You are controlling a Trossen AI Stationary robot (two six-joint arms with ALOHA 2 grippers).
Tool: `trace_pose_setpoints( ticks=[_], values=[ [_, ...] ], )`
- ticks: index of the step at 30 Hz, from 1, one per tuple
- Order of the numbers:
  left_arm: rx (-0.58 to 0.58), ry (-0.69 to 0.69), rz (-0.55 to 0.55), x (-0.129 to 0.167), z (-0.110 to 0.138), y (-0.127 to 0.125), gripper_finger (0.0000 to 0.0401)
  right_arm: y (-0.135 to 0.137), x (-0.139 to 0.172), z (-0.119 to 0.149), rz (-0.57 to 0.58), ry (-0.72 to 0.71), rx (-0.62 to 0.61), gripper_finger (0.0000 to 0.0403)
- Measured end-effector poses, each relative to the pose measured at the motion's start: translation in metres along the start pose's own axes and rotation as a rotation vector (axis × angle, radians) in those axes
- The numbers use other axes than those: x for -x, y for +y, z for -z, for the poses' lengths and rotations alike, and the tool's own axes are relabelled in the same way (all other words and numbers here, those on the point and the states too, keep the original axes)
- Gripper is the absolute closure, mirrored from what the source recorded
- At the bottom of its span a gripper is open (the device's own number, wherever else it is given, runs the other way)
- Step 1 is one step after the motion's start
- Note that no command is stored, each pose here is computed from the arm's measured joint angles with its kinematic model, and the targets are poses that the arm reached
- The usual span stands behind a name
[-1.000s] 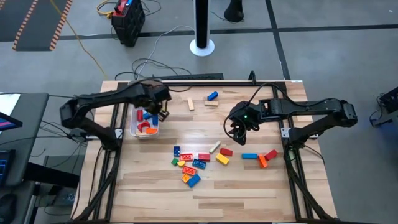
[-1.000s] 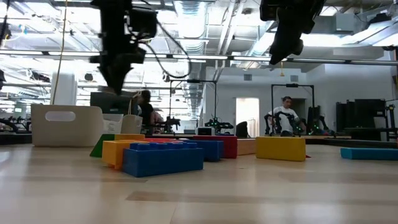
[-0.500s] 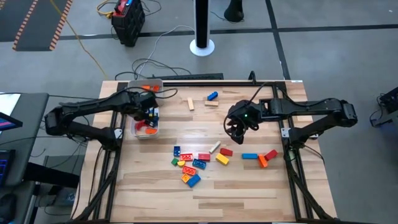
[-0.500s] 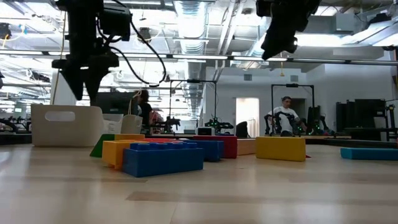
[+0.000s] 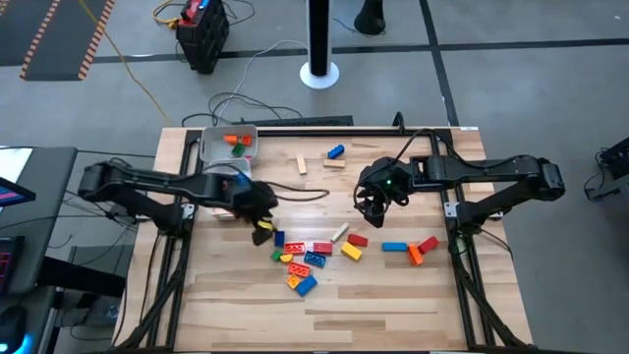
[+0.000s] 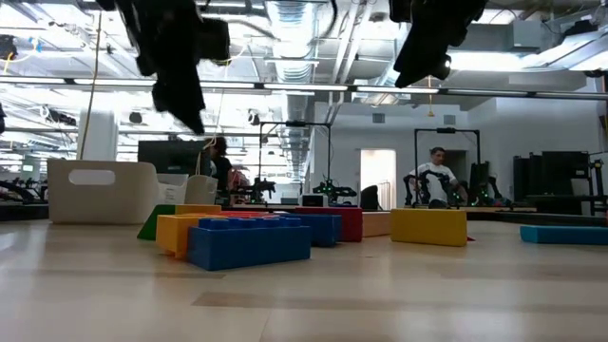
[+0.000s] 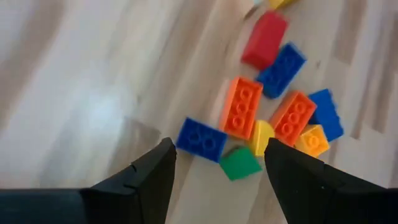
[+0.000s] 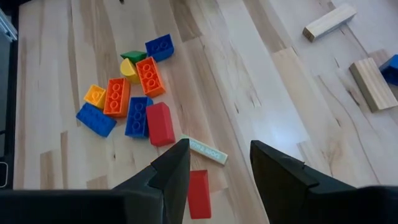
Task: Sort blocks by size
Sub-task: Put the small blue game piece into the gray bin
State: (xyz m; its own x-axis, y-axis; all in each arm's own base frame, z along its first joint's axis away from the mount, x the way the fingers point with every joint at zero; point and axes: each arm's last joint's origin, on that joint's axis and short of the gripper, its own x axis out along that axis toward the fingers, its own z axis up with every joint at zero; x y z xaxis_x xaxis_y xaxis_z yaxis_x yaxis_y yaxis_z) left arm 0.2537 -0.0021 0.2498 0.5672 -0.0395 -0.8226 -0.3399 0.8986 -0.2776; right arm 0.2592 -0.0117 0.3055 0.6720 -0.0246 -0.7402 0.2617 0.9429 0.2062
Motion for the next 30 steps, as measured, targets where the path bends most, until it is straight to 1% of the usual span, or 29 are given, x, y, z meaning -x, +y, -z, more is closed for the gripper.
trace_pose_setpoints(
  ticks=[1,4,6,7,8,12,16,22,26,30],
  values=[
    [0.013,0.030,0.007,-0.006,0.002,-0.002,0.0168,0.000,0.000,0.000,0.000,0.000,-0.001,0.0209],
    [-0.026,0.106,0.001,-0.026,0.009,-0.012,0.0168,0.000,0.000,-0.001,-0.002,-0.008,-0.001,0.0209],
    [-0.039,0.144,-0.025,-0.038,0.013,-0.016,0.0168,0.000,0.000,-0.001,-0.005,-0.015,0.000,0.0209],
    [-0.012,0.157,-0.047,-0.044,0.015,-0.016,0.0168,0.001,0.000,-0.002,-0.006,-0.017,-0.001,0.0209],
    [0.039,0.171,-0.066,-0.049,0.016,-0.016,0.0168,0.001,0.000,-0.002,-0.006,-0.019,-0.001,0.0209],
    [0.286,0.211,-0.130,-0.067,0.017,-0.009,0.0167,0.001,0.000,-0.002,-0.007,-0.020,-0.001,0.0209],
    [0.424,0.233,-0.150,-0.076,0.017,-0.004,0.0156,0.001,0.000,-0.002,-0.007,-0.020,-0.009,0.0209],
    [0.578,0.154,-0.148,-0.076,0.008,-0.004,0.0134,0.001,0.000,-0.002,-0.008,-0.023,-0.009,0.0209],
    [0.606,0.124,-0.138,-0.081,0.004,-0.002,0.0127,0.001,0.000,-0.003,-0.009,-0.026,-0.005,0.0209],
    [0.613,0.145,-0.155,-0.090,0.006,0.000,0.0126,0.001,0.000,-0.003,-0.011,-0.030,-0.003,0.0209]
  ],
)
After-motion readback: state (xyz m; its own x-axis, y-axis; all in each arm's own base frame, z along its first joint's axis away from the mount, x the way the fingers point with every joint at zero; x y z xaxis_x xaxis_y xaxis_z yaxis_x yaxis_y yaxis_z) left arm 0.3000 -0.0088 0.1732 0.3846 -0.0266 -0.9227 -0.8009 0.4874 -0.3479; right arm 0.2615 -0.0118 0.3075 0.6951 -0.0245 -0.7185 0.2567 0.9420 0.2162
